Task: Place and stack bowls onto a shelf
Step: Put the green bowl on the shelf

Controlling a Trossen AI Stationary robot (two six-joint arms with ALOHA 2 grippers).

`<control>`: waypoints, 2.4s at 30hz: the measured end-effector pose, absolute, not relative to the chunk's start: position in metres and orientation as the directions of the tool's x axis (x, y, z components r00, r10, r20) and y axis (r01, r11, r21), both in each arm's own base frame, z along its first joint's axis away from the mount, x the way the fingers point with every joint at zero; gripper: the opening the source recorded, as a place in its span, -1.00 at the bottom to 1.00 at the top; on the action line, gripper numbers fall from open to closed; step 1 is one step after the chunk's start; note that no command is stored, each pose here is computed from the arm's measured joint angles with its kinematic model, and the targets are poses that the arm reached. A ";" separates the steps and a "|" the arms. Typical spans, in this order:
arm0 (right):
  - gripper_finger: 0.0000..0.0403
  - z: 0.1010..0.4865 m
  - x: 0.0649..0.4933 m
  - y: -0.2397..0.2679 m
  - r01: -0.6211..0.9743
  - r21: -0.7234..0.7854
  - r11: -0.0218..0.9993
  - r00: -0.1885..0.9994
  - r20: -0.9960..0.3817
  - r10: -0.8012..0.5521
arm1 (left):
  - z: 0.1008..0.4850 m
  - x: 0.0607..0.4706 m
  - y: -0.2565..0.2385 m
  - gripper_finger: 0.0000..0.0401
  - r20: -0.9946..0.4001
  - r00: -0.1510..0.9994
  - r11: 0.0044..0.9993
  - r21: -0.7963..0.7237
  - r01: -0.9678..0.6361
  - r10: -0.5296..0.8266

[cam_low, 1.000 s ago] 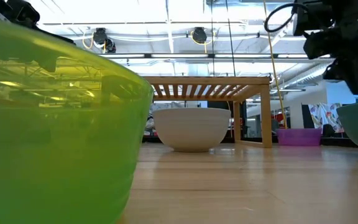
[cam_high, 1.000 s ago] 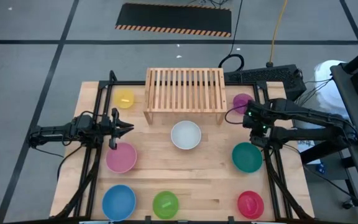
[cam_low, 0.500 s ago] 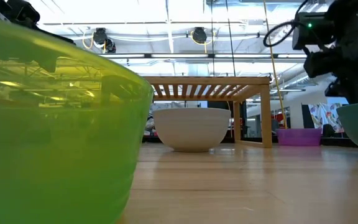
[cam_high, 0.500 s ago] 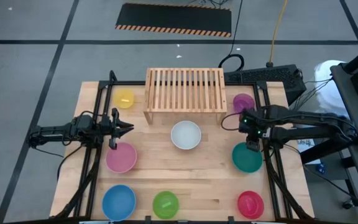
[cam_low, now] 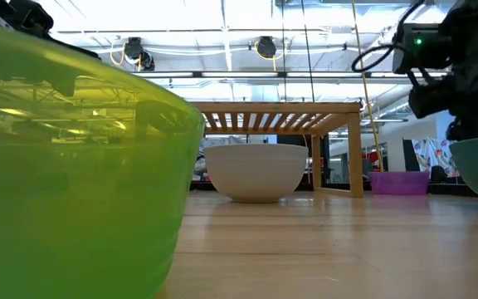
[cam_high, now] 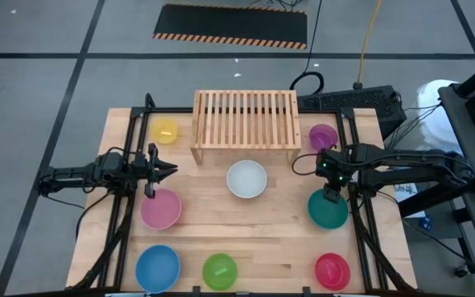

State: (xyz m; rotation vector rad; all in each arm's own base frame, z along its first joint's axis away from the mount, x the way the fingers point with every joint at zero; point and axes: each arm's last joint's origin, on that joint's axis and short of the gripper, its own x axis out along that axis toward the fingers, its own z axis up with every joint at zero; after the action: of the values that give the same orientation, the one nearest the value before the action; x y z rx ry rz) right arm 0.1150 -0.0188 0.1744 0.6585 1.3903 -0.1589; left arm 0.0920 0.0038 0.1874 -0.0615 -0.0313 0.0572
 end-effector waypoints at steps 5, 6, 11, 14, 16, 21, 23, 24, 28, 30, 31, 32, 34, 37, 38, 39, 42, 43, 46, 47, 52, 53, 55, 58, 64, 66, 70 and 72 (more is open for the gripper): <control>-0.51 0.166 0.115 -0.019 0.544 0.344 0.765 0.219 -0.939 0.267 | 0.187 0.092 0.004 -0.70 0.029 0.998 0.996 -0.062 -0.056 0.058; -0.53 0.165 0.116 -0.019 0.550 0.346 0.760 0.224 -0.938 0.265 | 0.187 0.092 0.004 -0.70 0.029 0.998 0.996 -0.062 -0.056 0.058; -0.80 0.163 0.118 -0.019 0.574 0.359 0.736 0.252 -0.932 0.259 | 0.187 0.092 0.004 -0.70 0.029 0.998 0.997 -0.062 -0.056 0.058; -0.96 0.163 0.120 -0.020 0.567 0.367 0.737 0.270 -0.929 0.255 | 0.187 0.092 0.004 -0.70 0.029 0.998 0.997 -0.062 -0.056 0.058; -0.97 0.164 0.121 -0.020 0.565 0.369 0.738 0.281 -0.927 0.248 | 0.187 0.092 0.004 -0.70 0.029 0.998 0.997 -0.062 -0.056 0.058; -0.99 0.164 0.122 -0.022 0.581 0.344 0.738 0.292 -0.934 0.205 | 0.187 0.092 0.004 -0.70 0.028 0.998 0.997 -0.061 -0.056 0.058; -1.00 0.164 0.123 -0.023 0.608 0.327 0.723 0.299 -0.938 0.174 | 0.187 0.092 0.004 -0.70 0.028 0.998 0.997 -0.061 -0.056 0.058; -1.00 0.164 0.125 -0.023 0.616 0.331 0.714 0.311 -0.936 0.165 | 0.187 0.092 0.004 -0.70 0.028 0.998 0.997 -0.061 -0.056 0.058; -1.00 0.176 0.132 -0.024 0.606 0.356 0.711 0.358 -0.921 0.156 | 0.187 0.092 0.004 -0.70 0.028 0.998 0.997 -0.061 -0.056 0.058; -1.00 0.188 0.137 -0.024 0.583 0.371 0.722 0.392 -0.908 0.150 | 0.187 0.092 0.004 -0.70 0.028 0.998 0.997 -0.061 -0.056 0.058; -1.00 0.195 0.140 -0.024 0.571 0.381 0.727 0.414 -0.899 0.146 | 0.187 0.092 0.004 -0.70 0.028 0.998 0.997 -0.061 -0.056 0.058; -1.00 0.203 0.143 -0.024 0.558 0.390 0.732 0.436 -0.889 0.141 | 0.187 0.092 0.004 -0.70 0.028 0.998 0.997 -0.061 -0.056 0.058; -1.00 0.220 0.148 -0.025 0.536 0.394 0.746 0.482 -0.869 0.113 | 0.187 0.092 0.004 -0.70 0.028 0.998 0.997 -0.061 -0.056 0.058; -1.00 0.247 0.153 -0.025 0.515 0.369 0.774 0.525 -0.849 0.056 | 0.187 0.092 0.004 -0.70 0.028 0.998 0.997 -0.061 -0.056 0.058; -1.00 0.256 0.154 -0.025 0.512 0.353 0.784 0.530 -0.847 0.035 | 0.187 0.092 0.004 -0.70 0.026 0.998 0.997 -0.061 -0.057 0.058; -1.00 0.265 0.155 -0.026 0.511 0.337 0.791 0.535 -0.845 0.014 | 0.187 0.092 0.004 -0.70 0.024 0.998 0.997 -0.061 -0.057 0.058; -1.00 0.293 0.156 -0.028 0.517 0.274 0.811 0.541 -0.839 -0.062 | 0.187 0.092 0.004 -0.70 0.023 0.998 0.997 -0.061 -0.057 0.058; -1.00 0.302 0.157 -0.028 0.514 0.257 0.818 0.544 -0.836 -0.079 | 0.187 0.092 0.004 -0.70 0.023 0.998 0.997 -0.061 -0.057 0.058; -1.00 0.328 0.161 -0.030 0.488 0.212 0.847 0.565 -0.816 -0.121 | 0.187 0.092 0.004 -0.70 0.023 0.998 0.997 -0.061 -0.057 0.058; -1.00 0.336 0.162 -0.031 0.481 0.196 0.855 0.570 -0.811 -0.135 | 0.187 0.092 0.004 -0.70 0.023 0.998 0.997 -0.061 -0.057 0.058; -1.00 0.371 0.178 -0.036 0.417 0.115 0.902 0.591 -0.788 -0.173 | 0.187 0.092 0.004 -0.70 0.023 0.998 0.996 -0.061 -0.057 0.058; -1.00 0.377 0.182 -0.038 0.406 0.099 0.909 0.594 -0.784 -0.180 | 0.187 0.092 0.004 -0.70 0.023 0.998 0.997 -0.061 -0.057 0.058; -1.00 0.386 0.191 -0.042 0.405 0.052 0.913 0.592 -0.776 -0.219 | 0.187 0.092 0.004 -0.70 0.023 0.998 0.996 -0.062 -0.057 0.058; -1.00 0.398 0.205 -0.051 0.409 -0.017 0.912 0.587 -0.761 -0.277 | 0.187 0.092 0.004 -0.70 0.024 0.998 0.996 -0.066 -0.057 0.058; -1.00 0.413 0.229 -0.070 0.369 -0.088 0.925 0.589 -0.748 -0.306 | 0.187 0.092 0.004 -0.70 0.023 0.998 0.994 -0.097 -0.056 0.058; -1.00 0.416 0.237 -0.076 0.368 -0.102 0.924 0.586 -0.746 -0.315 | 0.187 0.092 0.004 -0.70 0.024 0.998 0.992 -0.109 -0.055 0.058; -1.00 0.419 0.254 -0.090 0.358 -0.134 0.924 0.579 -0.744 -0.333 | 0.187 0.092 0.004 -0.70 0.024 0.998 0.992 -0.115 -0.055 0.058; -1.00 0.420 0.262 -0.096 0.355 -0.138 0.925 0.579 -0.744 -0.334 | 0.187 0.092 0.004 -0.70 0.024 0.998 0.992 -0.115 -0.055 0.058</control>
State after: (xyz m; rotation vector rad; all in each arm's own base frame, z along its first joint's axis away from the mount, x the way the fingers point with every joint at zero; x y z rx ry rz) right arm 0.2619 -0.0956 0.4201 0.0269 0.8647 -0.4027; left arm 0.0920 0.0038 0.1869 -0.1141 -0.0275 0.0565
